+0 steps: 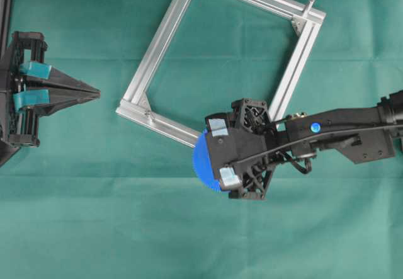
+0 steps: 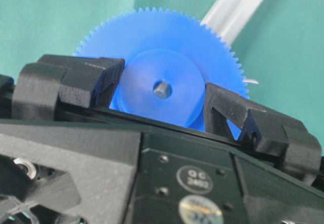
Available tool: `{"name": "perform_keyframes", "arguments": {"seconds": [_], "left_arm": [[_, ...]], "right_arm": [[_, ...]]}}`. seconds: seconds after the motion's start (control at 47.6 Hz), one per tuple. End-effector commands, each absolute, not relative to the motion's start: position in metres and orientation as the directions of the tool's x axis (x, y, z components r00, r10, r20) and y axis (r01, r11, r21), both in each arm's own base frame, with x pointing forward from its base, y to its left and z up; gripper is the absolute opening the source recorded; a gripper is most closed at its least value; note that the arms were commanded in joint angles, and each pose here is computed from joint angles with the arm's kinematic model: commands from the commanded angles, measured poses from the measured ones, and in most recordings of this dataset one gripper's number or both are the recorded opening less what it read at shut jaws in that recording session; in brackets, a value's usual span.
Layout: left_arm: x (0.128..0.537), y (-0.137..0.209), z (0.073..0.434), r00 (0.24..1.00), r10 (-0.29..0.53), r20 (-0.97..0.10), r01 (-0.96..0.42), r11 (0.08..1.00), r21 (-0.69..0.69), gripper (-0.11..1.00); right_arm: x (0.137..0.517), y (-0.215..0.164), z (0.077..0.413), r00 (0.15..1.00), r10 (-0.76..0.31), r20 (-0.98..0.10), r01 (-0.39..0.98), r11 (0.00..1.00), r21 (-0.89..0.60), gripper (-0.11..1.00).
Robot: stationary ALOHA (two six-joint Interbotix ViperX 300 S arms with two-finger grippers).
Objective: Find the location of the shaft and insert the gear.
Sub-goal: 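Align the gear's center hole over the metal shaft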
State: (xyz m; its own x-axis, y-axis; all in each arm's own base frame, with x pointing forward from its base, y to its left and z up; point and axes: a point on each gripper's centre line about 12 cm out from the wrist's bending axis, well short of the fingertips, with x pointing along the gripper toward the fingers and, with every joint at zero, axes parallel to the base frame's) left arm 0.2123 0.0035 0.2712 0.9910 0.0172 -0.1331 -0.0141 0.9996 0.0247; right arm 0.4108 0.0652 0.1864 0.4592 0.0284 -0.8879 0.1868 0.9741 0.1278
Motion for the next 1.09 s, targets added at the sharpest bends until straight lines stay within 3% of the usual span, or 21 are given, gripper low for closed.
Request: {"name": "perform_keyframes", "arguments": {"seconds": [0.0, 0.567, 1.071], "left_arm": [[0.216, 0.004, 0.282, 0.994, 0.018, -0.107, -0.015, 1.0, 0.022, 0.01], [0.216, 0.004, 0.282, 0.994, 0.018, -0.104, -0.016, 1.0, 0.016, 0.01], [0.216, 0.004, 0.282, 0.994, 0.018, -0.106, -0.016, 1.0, 0.017, 0.01]], "right_arm": [[0.407, 0.071, 0.193, 0.469, 0.039, -0.882, 0.18, 0.974, 0.139, 0.68], [0.374, 0.067, 0.187, 0.482, 0.044, -0.875, 0.225, 0.959, 0.172, 0.68], [0.383, 0.054, 0.195, 0.537, 0.013, -0.844, 0.209, 0.967, 0.148, 0.68]]}}
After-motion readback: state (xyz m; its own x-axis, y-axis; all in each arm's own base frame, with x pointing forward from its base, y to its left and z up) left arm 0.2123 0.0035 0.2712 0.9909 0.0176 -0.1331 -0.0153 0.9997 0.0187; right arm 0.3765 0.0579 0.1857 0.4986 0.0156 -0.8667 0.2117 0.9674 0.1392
